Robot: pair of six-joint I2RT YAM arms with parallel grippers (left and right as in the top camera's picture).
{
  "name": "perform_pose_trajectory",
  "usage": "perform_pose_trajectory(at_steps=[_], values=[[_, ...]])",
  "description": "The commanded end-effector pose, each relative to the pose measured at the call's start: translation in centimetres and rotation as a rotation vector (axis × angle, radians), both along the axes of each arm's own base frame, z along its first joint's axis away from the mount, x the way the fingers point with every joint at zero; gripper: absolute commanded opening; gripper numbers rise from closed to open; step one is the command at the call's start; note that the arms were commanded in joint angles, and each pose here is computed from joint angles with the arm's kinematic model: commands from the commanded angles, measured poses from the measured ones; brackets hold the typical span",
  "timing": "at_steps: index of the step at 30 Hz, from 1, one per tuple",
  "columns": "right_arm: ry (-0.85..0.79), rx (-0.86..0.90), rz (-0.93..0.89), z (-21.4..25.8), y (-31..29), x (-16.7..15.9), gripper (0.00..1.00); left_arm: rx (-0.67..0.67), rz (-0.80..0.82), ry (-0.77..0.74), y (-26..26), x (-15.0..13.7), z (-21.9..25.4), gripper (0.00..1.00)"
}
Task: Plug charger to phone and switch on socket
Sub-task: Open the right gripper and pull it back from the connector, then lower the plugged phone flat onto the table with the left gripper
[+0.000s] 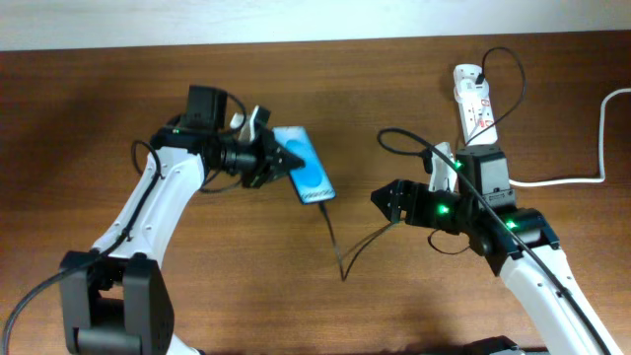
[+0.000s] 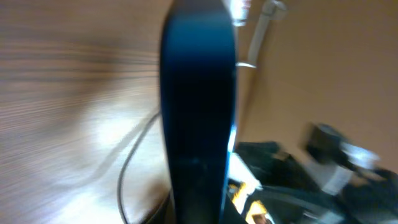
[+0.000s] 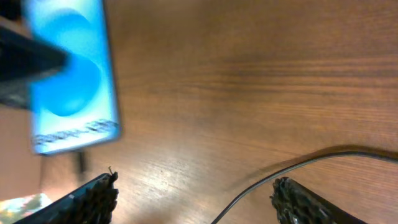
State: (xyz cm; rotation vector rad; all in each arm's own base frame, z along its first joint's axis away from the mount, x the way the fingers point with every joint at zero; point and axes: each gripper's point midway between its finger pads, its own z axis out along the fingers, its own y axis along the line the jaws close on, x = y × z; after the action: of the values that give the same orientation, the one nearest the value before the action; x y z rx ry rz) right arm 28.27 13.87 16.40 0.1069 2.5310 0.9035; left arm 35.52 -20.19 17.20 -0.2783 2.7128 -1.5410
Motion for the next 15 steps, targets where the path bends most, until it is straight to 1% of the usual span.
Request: perform_pose_trajectory(at_steps=[1,4,6,11,15], values=[[-0.083,-0.091,-0.058,2.9,-1.9,0.6,0.91,-0.177,-0.126,-0.099,-3.2,-2.0,8.5,0.0],[-0.117,-0.209,-0.092,5.6,-3.9,0.2,0.98,-0.216,-0.183,-0.131,-4.4,-3.8,10.9,0.0],[-0.141,-0.269,-0.105,8.0,-4.9,-0.4,0.98,-0.201,-0.192,-0.161,-4.5,-4.0,11.0,0.0],[-0.133,-0.342,-0.157,11.0,-6.7,-1.8,0.98,-0.071,-0.143,-0.159,-3.8,-2.5,7.8,0.0],[-0.091,-0.354,-0.15,10.8,-6.9,-2.9,0.98,-0.027,-0.172,-0.166,-3.8,-1.4,4.8,0.02]])
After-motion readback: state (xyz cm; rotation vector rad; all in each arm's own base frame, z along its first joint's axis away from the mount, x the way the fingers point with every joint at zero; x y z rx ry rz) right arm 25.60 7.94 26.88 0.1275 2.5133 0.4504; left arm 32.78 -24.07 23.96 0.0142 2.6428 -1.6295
